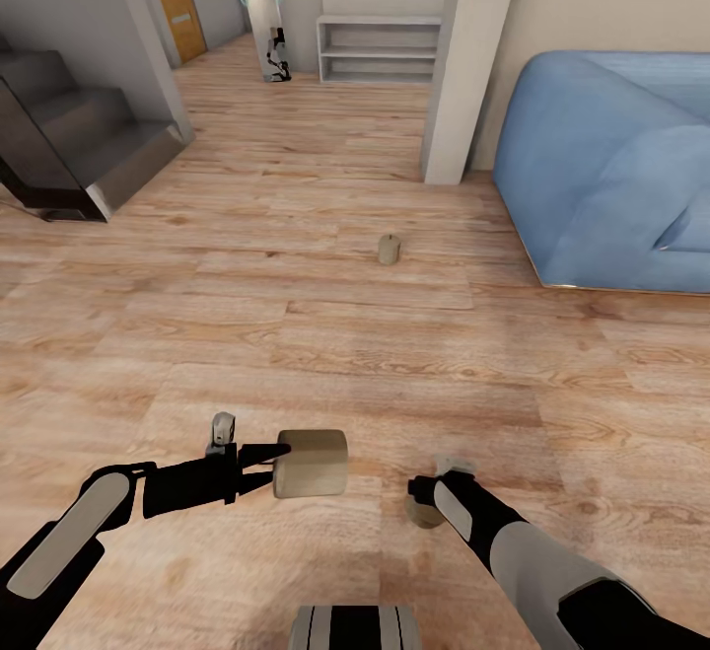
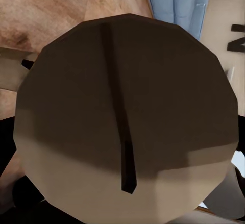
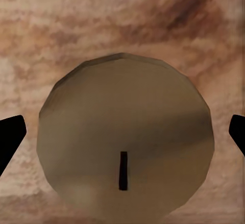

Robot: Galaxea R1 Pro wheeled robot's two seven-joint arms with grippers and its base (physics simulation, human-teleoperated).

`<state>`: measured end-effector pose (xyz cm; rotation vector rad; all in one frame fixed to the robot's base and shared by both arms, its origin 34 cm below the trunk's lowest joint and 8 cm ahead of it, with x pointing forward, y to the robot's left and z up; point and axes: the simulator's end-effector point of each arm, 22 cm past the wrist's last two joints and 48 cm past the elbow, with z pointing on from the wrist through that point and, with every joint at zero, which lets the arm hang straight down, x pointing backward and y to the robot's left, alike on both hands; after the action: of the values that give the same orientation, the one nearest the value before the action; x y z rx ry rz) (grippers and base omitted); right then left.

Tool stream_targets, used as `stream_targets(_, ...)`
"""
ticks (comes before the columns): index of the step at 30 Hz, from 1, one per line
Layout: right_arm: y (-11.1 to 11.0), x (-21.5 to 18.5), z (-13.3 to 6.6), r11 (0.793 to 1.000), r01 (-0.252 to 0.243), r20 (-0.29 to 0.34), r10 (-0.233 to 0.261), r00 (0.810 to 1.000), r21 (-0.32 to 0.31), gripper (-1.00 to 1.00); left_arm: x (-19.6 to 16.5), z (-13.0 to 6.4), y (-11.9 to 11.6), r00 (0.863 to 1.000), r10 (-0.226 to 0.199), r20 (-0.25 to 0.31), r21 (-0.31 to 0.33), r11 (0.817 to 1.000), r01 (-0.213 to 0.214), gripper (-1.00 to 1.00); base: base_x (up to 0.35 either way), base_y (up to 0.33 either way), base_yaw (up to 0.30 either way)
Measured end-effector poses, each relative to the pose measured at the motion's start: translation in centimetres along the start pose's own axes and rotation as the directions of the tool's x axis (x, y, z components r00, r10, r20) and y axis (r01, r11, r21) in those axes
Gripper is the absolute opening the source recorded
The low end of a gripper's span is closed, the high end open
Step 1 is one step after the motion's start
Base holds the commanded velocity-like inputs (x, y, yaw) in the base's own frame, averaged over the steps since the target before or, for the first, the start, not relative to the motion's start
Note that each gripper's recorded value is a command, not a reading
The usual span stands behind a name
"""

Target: Place each of the two pumpkins and all three candles from the living room inside a cabinet in the living room (use any cabinet), then make sure every cabinet is closed, and position the cauldron so it is next to a table in the living room.

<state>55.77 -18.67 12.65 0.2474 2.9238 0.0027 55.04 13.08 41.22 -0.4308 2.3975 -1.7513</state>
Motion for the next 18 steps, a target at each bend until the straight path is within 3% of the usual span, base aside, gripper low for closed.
stream_targets(18,-0.2,1.1,1.0,1.000,0.004,-0.024,-0.004,1.000,0.007,1.00,0.1,0.3,1.2,1.000,-0.020,-0.007,-0.010,1.000,0.020,-1.00,0.000,0.000,0.000)
